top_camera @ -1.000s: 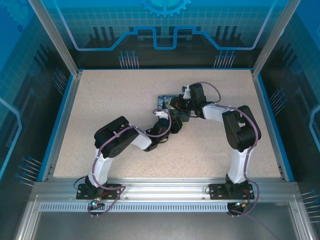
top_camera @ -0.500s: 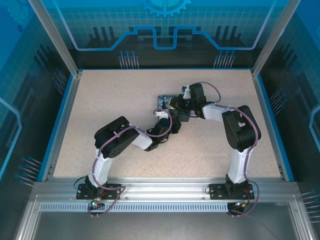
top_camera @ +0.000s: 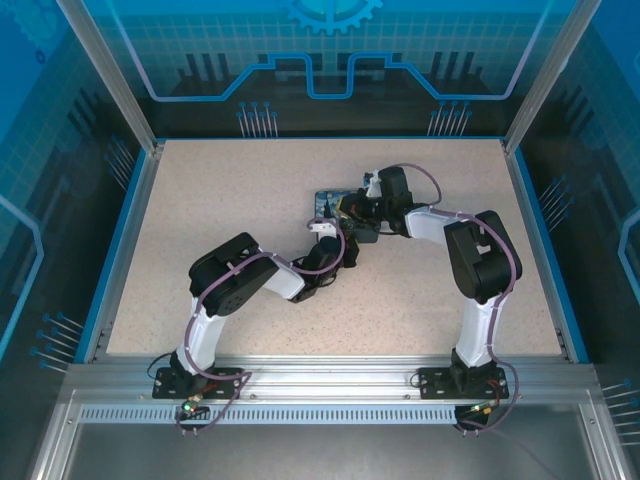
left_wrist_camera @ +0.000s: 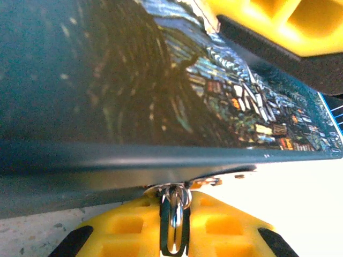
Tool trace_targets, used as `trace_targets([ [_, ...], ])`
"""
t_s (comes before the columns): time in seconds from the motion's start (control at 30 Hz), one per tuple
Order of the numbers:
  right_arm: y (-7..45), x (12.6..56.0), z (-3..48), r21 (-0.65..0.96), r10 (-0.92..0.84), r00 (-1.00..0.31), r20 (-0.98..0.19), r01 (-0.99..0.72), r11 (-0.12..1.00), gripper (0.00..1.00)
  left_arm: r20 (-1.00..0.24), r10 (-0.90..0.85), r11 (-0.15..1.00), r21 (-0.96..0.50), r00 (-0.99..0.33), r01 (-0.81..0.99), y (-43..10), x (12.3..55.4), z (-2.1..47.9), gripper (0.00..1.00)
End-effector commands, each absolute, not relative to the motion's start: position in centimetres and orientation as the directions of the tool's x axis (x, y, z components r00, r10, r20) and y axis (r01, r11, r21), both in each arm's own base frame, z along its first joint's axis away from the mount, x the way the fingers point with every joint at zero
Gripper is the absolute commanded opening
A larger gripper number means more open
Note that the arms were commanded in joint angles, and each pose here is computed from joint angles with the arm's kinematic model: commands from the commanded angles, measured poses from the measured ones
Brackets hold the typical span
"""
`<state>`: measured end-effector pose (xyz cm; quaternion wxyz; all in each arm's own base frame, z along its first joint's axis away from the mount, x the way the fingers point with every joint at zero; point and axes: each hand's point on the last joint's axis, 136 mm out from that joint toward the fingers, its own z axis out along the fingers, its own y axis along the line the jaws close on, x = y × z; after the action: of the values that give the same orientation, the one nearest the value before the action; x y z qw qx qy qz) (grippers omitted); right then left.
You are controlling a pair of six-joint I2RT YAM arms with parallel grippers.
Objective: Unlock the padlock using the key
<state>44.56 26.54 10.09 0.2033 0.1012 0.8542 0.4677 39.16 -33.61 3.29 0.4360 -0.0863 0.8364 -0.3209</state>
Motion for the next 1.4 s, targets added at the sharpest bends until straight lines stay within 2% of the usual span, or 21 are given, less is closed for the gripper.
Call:
trace_targets([
  [0.0,26.2,45.0,13.3,0.857,0.373,-0.888,-0.270,-0.046,0.513,0.00,-0.638,-0.385,0.823,-0.564,-0.667,0.064,-31.1,37.8,0.2,0.00],
  [0.27,26.1,43.9,19.5,0.863,0.377,-0.859,-0.347,-0.134,0.488,0.00,-0.611,-0.393,0.804,-0.590,-0.687,0.065,-29.2,35.5,2.5,0.00],
  [0.47,26.0,40.7,21.8,0.856,0.361,-0.850,-0.383,-0.180,0.484,0.00,-0.576,-0.386,0.798,-0.600,-0.721,0.052,-27.5,33.4,3.6,0.00],
  [0.7,24.8,35.4,20.5,0.841,0.355,-0.844,-0.402,-0.187,0.508,0.00,-0.474,-0.319,0.780,-0.624,-0.820,0.058,-27.4,31.0,4.8,0.00],
  [0.77,24.4,33.5,18.8,0.838,0.352,-0.853,-0.386,-0.166,0.519,0.00,-0.451,-0.300,0.781,-0.622,-0.840,0.055,-27.3,30.5,5.1,0.00],
  [1.03,23.1,27.6,15.8,0.821,0.335,-0.860,-0.386,-0.156,0.549,0.00,-0.377,-0.268,0.755,-0.654,-0.887,0.050,-26.9,29.6,6.9,0.00],
  [1.37,22.8,23.6,13.1,0.818,0.309,-0.875,-0.373,-0.153,0.555,0.00,-0.296,-0.316,0.674,-0.739,-0.901,0.006,-27.1,29.4,9.0,0.00],
])
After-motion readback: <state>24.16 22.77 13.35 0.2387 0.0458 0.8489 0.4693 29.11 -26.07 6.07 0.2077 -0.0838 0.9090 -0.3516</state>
